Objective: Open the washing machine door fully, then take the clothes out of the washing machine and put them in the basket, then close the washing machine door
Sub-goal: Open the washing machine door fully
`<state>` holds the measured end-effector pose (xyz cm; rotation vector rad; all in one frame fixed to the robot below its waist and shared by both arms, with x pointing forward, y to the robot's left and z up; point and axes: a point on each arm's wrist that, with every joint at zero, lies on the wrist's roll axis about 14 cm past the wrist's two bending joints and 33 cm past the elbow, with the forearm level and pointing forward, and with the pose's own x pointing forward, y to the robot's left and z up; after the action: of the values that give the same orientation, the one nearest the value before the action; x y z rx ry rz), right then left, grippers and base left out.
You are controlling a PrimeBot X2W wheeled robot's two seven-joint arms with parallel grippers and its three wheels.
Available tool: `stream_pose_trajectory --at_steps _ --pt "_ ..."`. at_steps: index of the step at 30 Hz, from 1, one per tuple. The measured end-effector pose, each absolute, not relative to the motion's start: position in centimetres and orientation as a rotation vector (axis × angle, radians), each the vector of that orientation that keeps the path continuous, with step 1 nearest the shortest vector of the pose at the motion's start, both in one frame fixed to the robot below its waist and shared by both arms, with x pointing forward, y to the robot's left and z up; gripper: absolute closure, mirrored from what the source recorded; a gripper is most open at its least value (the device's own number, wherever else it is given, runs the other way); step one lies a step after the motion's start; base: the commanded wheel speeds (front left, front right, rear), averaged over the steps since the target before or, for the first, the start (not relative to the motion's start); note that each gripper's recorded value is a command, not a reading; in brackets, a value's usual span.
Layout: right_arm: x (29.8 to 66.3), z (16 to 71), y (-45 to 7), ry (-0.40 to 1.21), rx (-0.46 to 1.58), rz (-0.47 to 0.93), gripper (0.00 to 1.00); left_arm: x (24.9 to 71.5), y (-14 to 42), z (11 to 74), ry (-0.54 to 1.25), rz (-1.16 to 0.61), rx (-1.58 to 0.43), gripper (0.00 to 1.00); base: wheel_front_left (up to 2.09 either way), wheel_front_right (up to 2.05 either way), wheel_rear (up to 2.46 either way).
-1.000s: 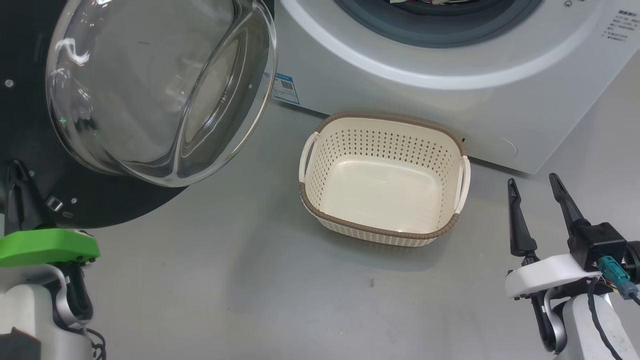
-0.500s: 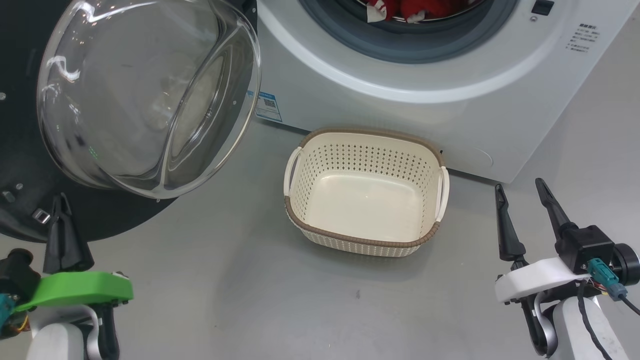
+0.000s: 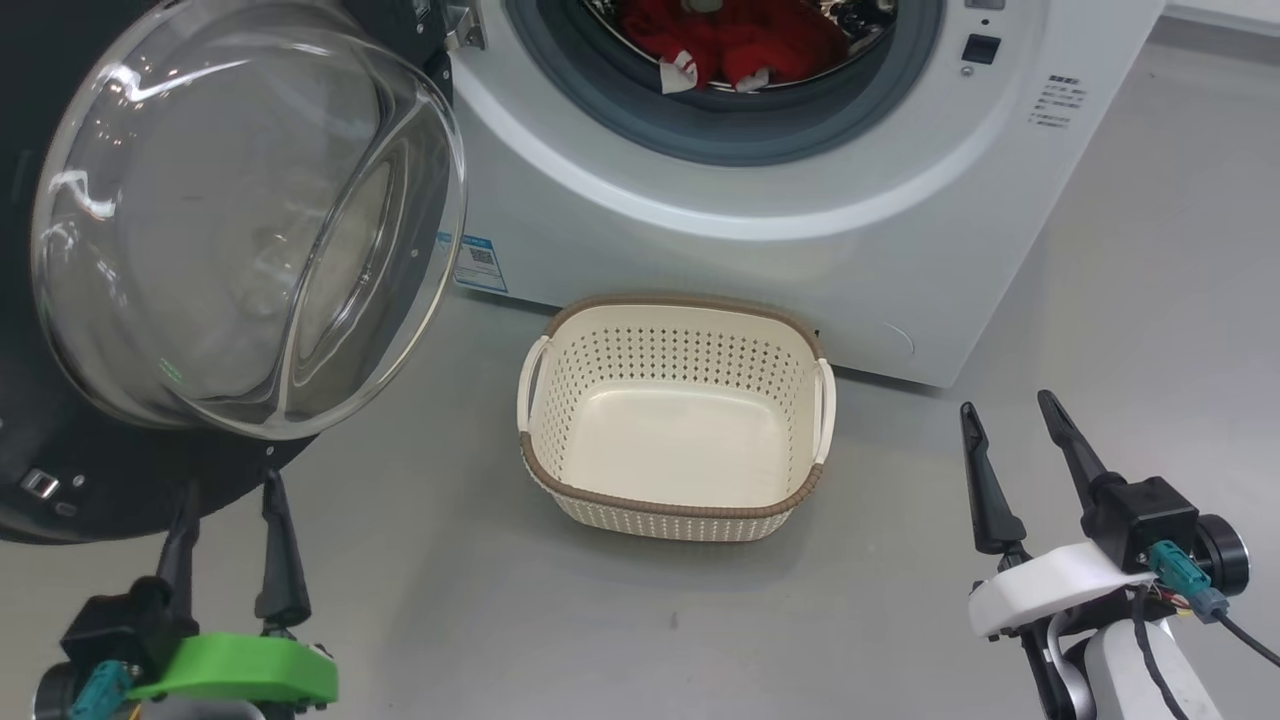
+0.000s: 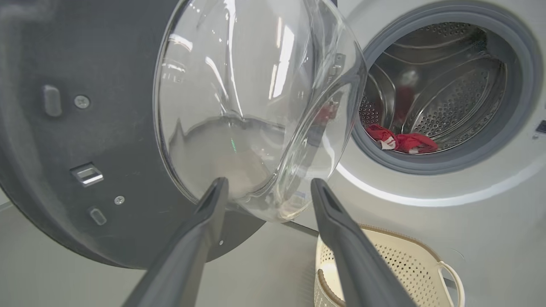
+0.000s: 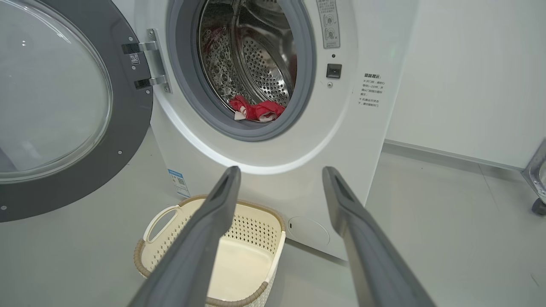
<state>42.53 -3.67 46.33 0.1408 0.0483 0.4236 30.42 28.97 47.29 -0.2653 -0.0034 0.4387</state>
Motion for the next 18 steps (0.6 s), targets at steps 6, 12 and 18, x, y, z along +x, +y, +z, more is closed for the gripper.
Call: stream_pose_trajectory --at_steps 6,12,18 --pt "41.4 46.8 -4.9 0.043 0.140 0.395 0.00 31.0 25.1 46.5 0.032 0.307 -0.272 0.00 0.00 0.00 0.00" --pt "40.6 47.4 -6.3 0.029 0.147 0.356 0.00 32.0 22.9 46.7 0.031 0.221 -0.274 0.00 0.00 0.00 0.00" --pt "39.2 47.7 -8.0 0.025 0.180 0.307 0.00 32.9 20.2 46.7 0.039 0.121 -0.273 0.00 0.00 0.00 0.00"
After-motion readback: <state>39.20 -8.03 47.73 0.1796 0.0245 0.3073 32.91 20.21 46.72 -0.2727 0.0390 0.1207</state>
